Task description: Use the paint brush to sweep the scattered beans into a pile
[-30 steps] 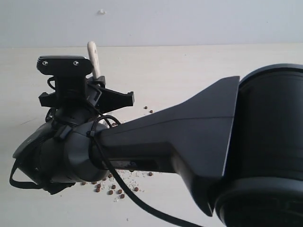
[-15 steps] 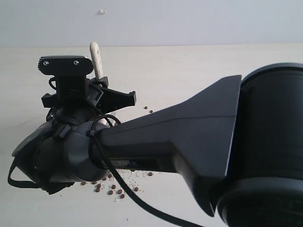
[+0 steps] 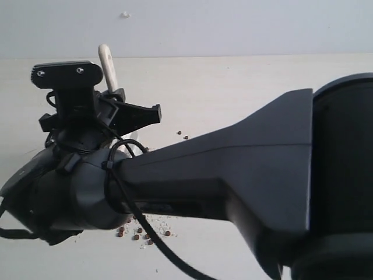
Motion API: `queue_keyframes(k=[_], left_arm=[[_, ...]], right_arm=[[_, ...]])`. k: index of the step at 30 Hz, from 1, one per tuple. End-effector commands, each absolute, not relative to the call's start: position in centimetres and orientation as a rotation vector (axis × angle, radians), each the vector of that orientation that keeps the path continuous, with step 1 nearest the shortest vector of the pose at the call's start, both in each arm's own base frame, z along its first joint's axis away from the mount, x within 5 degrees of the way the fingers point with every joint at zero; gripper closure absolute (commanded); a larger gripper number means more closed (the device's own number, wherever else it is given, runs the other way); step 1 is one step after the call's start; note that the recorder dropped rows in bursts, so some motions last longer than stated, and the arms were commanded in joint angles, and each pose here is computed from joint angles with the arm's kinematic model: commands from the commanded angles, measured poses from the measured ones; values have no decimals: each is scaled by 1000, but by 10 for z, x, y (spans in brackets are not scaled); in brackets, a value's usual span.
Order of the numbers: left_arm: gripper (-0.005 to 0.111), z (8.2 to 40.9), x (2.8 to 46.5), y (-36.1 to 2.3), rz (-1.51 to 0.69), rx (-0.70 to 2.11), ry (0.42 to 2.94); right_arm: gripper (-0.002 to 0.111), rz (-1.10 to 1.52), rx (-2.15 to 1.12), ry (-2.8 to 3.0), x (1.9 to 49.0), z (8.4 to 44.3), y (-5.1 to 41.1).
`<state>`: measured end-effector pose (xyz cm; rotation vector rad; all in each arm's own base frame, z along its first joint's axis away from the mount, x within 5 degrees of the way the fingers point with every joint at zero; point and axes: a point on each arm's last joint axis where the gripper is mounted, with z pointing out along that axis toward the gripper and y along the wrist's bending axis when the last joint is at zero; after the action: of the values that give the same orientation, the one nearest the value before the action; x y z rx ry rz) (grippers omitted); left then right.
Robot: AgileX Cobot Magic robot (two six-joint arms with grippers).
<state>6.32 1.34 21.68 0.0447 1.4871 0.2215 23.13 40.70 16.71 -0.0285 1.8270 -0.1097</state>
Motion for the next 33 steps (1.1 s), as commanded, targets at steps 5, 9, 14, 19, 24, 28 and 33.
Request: queue_keyframes(k=[5,9,14,19,24,28,33], left_arm=[[107,216,63,14,219,41,1485],[107,216,63,14,219,41,1485],[107,216,63,14,219,41,1485],[107,216,63,14,219,41,1485],[107,216,63,14,219,41,1485],[107,216,63,14,219,41,1485],[107,216,63,14,219,41,1485]], right_arm=[[108,54,-171,1694,171,202,427],[108,80,-246,1696,143,183,420],[108,133,-331,1677,109,183,427],[108,188,-409,1629,82,184,435],[108,128,-397,1699,84,169,425],[108,58,-422,1718,92,155,411],[108,9,-391,1733,111,151,404]])
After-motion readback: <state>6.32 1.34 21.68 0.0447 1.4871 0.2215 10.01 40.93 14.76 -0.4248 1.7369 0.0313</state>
